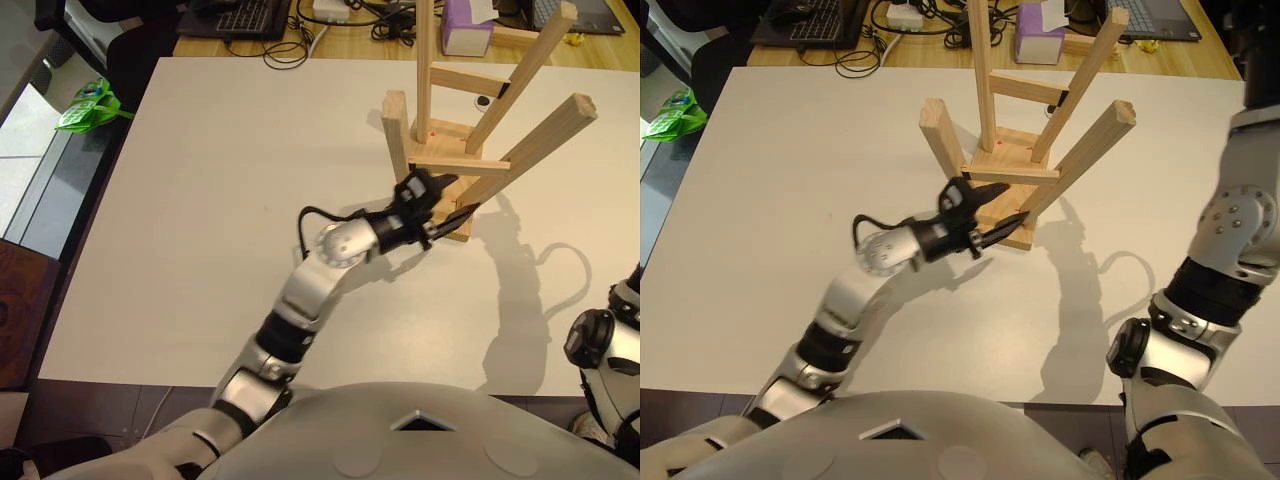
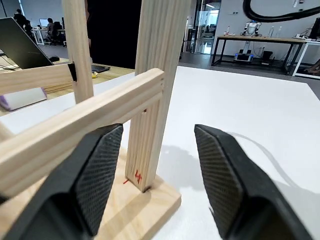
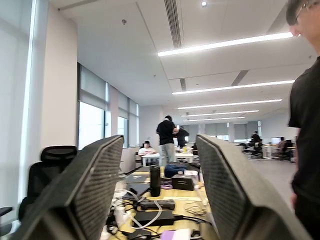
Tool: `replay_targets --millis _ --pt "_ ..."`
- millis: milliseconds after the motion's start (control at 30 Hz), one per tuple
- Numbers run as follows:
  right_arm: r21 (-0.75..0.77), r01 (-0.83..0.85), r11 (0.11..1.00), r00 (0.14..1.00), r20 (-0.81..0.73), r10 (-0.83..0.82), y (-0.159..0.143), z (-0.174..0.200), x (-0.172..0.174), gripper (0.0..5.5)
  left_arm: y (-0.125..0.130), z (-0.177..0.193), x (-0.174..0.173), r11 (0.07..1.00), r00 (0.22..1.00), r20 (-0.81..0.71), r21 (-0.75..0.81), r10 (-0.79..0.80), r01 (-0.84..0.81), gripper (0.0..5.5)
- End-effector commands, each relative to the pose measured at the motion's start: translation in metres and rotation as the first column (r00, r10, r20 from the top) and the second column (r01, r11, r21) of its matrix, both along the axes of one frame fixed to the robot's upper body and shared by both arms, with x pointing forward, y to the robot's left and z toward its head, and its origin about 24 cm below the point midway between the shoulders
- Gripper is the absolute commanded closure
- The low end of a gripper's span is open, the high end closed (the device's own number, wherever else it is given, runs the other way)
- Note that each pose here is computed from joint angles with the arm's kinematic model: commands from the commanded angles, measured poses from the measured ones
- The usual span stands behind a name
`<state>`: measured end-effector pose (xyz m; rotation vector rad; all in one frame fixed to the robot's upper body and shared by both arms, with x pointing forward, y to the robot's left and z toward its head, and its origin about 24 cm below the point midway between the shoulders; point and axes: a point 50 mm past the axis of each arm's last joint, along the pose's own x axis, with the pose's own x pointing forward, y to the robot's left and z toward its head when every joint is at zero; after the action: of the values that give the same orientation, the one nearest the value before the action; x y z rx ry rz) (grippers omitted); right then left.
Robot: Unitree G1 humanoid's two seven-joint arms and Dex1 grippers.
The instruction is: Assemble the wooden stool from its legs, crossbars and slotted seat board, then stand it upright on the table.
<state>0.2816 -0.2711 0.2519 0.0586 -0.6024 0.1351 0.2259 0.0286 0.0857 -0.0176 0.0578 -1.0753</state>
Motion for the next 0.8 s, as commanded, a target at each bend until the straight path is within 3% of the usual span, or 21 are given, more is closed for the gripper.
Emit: replay_targets --millis 33,167,233,300,367,533,800 --pt "-0.056 0.131 0.99 0.991 -0.022 -0.132 -0.037 -0.003 -0.006 2.82 0.039 0.0 -0.045 0.992 0.987 -0.114 -0.056 -0.117 0.111 2.83" --pt "-0.066 0.231 0.971 0.969 -0.077 -0.236 -0.061 -0.024 -0.008 2.82 0.062 -0.016 -0.065 0.997 0.967 -0.243 -0.039 -0.074 0.067 2.83" --pt "-0.117 0.224 0.967 0.962 -0.133 -0.239 -0.064 -0.044 -0.008 2.82 0.08 -0.045 -0.049 0.986 0.937 -0.31 0.092 0.161 -0.139 2.83" --pt "-0.201 0.186 0.962 0.954 -0.2 -0.226 -0.062 -0.067 -0.008 2.82 0.098 -0.073 -0.022 0.897 0.857 -0.291 0.259 0.425 -0.358 2.83" --pt "-0.268 0.162 0.95 0.938 -0.258 -0.233 -0.062 -0.086 -0.008 2.82 0.101 -0.086 -0.001 0.83 0.804 -0.251 0.322 0.539 -0.456 2.83" --pt "-0.379 0.091 0.921 0.882 -0.399 -0.252 -0.069 -0.132 -0.016 2.82 0.074 -0.11 0.022 0.806 0.821 -0.186 0.396 0.54 -0.44 2.83" --pt "-0.436 -0.167 0.884 0.778 -0.609 -0.153 -0.063 -0.182 -0.037 4.37 0.03 -0.12 0.014 0.879 0.905 -0.196 0.381 0.379 -0.286 2.83"
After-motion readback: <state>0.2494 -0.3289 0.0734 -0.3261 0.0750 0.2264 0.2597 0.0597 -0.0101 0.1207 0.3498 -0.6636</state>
